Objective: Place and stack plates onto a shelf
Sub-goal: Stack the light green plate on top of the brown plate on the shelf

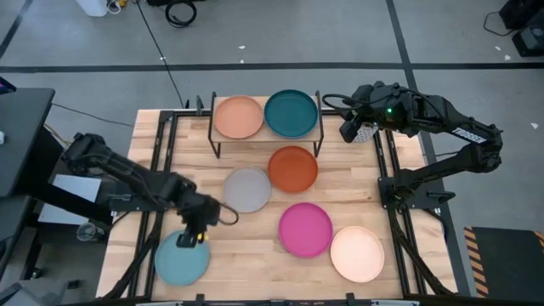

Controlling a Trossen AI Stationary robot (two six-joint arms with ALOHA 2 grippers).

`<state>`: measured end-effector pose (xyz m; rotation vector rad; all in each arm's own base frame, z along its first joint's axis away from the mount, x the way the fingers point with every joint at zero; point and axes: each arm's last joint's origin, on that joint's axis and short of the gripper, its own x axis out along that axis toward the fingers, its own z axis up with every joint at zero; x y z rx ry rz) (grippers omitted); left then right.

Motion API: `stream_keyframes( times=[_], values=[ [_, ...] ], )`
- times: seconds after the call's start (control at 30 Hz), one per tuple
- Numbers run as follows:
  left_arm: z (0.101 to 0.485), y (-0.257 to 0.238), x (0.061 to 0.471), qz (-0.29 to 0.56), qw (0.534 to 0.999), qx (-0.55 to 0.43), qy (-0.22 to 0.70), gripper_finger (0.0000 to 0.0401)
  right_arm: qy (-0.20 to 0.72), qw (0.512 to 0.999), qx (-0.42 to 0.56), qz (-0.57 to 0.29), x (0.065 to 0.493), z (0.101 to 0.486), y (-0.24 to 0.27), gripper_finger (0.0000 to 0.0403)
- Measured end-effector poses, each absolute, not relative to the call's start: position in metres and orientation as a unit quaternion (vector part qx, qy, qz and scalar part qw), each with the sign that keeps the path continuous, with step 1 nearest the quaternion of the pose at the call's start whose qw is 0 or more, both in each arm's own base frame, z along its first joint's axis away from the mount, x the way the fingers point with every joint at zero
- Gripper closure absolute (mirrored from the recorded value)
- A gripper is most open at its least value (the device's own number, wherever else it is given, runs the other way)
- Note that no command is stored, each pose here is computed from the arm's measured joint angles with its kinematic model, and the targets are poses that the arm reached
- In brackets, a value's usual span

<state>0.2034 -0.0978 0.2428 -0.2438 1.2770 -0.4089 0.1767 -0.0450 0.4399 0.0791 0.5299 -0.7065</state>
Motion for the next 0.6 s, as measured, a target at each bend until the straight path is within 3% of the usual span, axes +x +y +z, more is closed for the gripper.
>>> stream_keyframes(
  times=[0.33, 0.6],
  values=[
    [0.169, -0.101, 0.172, -0.150, 0.740, -0.124, 0.644, 0.0259, 0.257, 0.907, 0.046, -0.332, 0.177, 0.440, -0.044, 0.0233],
    [0.152, -0.094, 0.163, -0.127, 0.741, -0.093, 0.653, 0.0259, 0.251, 0.906, 0.064, -0.334, 0.177, 0.440, -0.044, 0.0233]
  ],
)
